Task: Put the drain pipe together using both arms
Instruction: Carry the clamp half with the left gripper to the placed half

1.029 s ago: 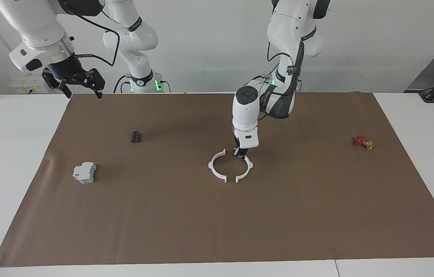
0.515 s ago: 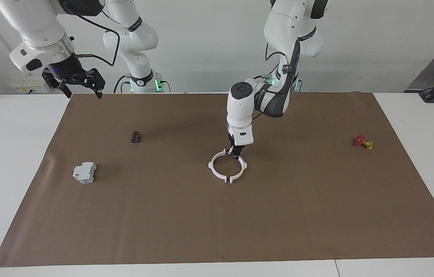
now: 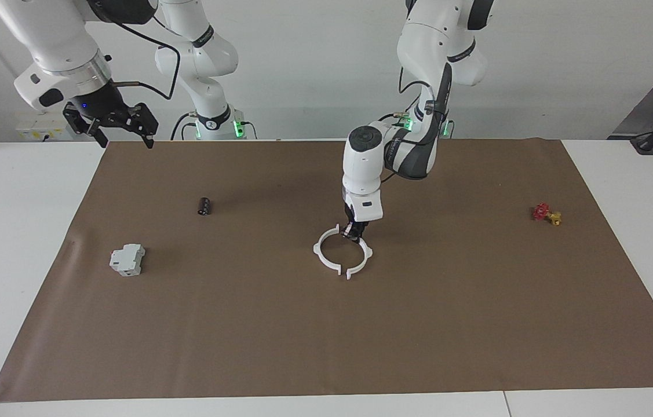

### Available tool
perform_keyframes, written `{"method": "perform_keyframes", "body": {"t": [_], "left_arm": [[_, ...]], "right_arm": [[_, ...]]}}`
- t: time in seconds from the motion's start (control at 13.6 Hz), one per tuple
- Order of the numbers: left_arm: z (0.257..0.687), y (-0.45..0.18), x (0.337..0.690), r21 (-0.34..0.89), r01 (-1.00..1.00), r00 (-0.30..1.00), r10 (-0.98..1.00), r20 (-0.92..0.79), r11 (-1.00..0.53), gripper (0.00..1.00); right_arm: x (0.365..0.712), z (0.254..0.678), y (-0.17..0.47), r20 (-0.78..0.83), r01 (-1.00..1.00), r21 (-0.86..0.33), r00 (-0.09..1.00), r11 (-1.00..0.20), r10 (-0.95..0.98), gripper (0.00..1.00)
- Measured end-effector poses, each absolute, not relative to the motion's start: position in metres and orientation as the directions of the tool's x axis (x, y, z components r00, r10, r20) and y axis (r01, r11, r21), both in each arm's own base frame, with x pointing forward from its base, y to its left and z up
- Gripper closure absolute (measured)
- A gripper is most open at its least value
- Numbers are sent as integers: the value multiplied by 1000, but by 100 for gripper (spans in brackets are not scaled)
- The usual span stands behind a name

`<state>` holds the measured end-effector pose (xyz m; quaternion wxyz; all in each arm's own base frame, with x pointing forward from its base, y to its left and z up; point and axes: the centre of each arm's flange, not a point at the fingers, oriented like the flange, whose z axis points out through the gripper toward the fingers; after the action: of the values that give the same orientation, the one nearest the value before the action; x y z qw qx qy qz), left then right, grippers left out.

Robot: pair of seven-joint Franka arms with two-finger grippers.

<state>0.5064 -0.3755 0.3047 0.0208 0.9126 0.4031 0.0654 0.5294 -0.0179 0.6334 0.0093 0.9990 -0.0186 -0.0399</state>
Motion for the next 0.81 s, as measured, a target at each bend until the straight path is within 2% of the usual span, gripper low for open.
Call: {"method": "perform_keyframes", "body": {"t": [0.81], "left_arm": [[299,-380,500,75,715,686,718,115,-695,93]], "right_arm": [[529,633,-18,-79,-36,20,996,-999,-38,0]]}}
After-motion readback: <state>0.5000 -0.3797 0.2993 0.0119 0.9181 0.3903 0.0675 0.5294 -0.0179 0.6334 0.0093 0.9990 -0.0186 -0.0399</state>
